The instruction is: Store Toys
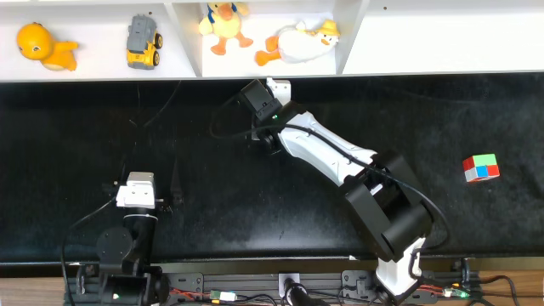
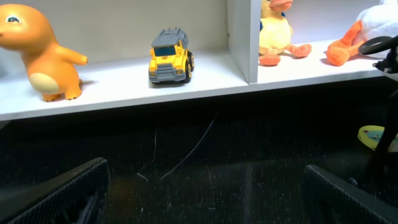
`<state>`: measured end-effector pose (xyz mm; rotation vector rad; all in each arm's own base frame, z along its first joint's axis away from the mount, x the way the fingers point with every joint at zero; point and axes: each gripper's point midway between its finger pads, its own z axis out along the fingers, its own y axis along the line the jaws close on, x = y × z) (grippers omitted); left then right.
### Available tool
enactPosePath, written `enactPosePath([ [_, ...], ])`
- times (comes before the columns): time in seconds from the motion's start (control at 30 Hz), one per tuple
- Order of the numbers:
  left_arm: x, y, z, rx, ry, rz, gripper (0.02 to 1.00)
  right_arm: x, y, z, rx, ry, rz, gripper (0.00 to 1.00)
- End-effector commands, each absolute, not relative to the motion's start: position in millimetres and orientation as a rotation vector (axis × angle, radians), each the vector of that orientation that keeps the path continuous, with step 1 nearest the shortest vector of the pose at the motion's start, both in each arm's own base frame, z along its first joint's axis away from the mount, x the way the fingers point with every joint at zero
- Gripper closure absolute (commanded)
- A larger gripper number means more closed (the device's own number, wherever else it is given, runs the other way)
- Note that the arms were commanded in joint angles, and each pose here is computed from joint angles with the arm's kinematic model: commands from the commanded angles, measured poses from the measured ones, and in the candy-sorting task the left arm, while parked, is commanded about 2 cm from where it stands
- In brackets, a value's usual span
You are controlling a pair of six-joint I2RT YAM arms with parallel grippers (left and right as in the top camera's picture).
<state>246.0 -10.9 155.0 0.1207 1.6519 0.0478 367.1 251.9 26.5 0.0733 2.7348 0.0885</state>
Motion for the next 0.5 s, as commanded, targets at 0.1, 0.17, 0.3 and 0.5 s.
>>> enactPosePath([
  [0.1, 245.6, -9.5, 155.9, 0.111, 1.647, 0.052, 0.023, 350.7, 252.9, 9.5, 0.054, 2.827, 0.083, 0.895],
  [0.17, 245.6, -9.5, 155.9, 0.111, 1.647, 0.052, 0.02, 348.2, 251.2, 10.5, 0.053, 2.836, 0.075, 0.908],
  [0.3, 245.6, -9.5, 155.9, 0.111, 1.647, 0.052, 0.023, 346.1, 249.3, 14.7, 0.051, 2.84, 0.07, 0.921],
  [0.5, 245.6, -9.5, 155.9, 0.111, 1.647, 0.052, 0.02, 342.0, 237.7, 29.5, 0.046, 2.829, 0.012, 0.908],
])
